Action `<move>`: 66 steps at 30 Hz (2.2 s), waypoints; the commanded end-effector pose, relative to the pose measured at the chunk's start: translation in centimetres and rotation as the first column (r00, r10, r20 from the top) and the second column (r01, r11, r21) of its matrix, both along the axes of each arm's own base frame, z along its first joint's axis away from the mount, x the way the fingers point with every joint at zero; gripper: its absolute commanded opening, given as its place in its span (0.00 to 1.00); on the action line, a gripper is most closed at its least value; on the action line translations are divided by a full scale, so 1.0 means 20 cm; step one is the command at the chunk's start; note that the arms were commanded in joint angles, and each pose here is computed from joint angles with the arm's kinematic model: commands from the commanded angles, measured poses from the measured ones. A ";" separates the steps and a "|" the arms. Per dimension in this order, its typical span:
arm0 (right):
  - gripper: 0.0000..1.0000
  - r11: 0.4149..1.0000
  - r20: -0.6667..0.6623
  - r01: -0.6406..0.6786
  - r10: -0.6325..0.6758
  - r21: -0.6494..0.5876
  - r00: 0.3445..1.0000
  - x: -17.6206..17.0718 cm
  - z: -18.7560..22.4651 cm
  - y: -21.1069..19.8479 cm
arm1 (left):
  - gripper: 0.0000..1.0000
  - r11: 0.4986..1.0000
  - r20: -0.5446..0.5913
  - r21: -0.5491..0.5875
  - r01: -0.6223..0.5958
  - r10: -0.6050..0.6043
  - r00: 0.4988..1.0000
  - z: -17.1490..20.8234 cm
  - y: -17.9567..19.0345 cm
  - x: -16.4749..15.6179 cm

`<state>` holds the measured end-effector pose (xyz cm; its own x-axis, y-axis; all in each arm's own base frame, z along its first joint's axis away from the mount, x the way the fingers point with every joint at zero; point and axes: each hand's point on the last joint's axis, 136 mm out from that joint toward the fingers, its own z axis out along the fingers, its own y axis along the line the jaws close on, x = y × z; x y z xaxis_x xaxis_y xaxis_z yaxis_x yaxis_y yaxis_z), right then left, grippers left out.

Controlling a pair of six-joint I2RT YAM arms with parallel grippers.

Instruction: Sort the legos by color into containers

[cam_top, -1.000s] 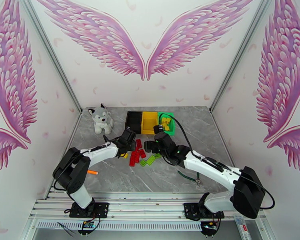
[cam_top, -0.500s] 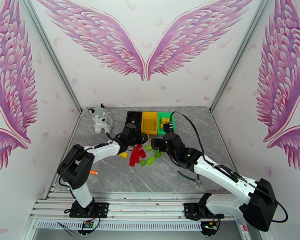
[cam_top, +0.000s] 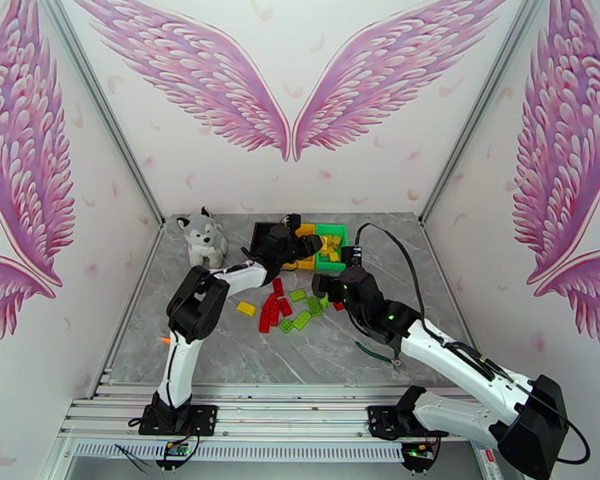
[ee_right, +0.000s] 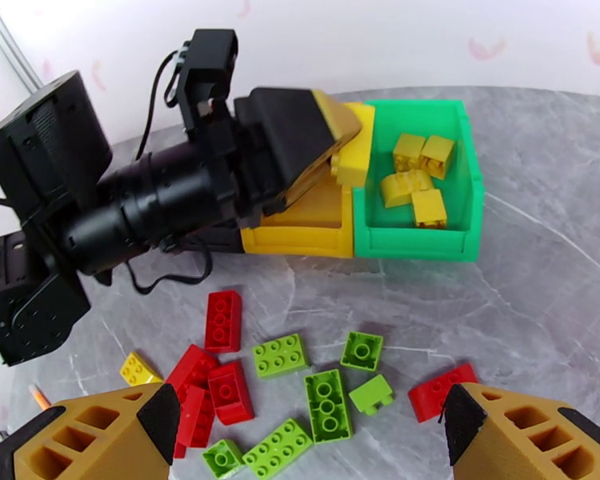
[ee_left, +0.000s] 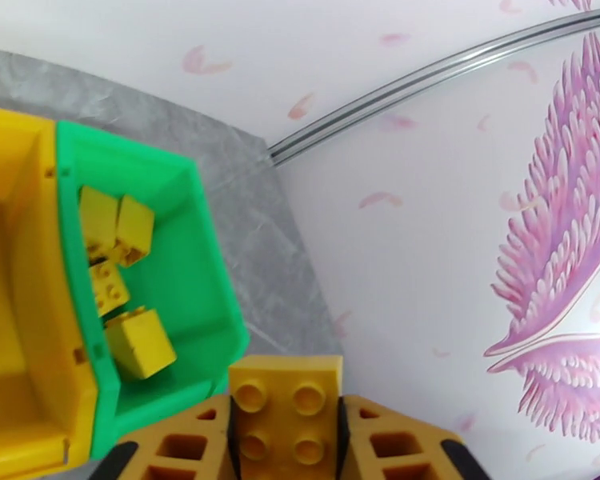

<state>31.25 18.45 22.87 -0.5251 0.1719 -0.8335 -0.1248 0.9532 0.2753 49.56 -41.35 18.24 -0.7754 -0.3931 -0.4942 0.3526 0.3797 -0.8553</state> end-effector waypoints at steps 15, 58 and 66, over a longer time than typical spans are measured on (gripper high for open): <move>0.93 1.000 -0.009 -0.016 0.016 0.024 1.000 0.00 -0.02 0.00 | 0.73 0.996 0.181 0.038 -0.084 0.076 0.981 0.33 0.16 -0.17; 0.86 0.962 -0.170 -0.261 0.245 -0.080 0.955 0.00 -0.24 0.44 | 0.90 0.770 -0.079 0.561 -0.304 0.416 0.906 -0.67 1.15 -1.04; 0.86 0.964 -0.158 -0.253 0.238 -0.080 0.958 -0.01 -0.23 0.43 | 0.88 0.705 -0.066 0.602 -0.375 0.512 0.857 -0.75 1.24 -0.92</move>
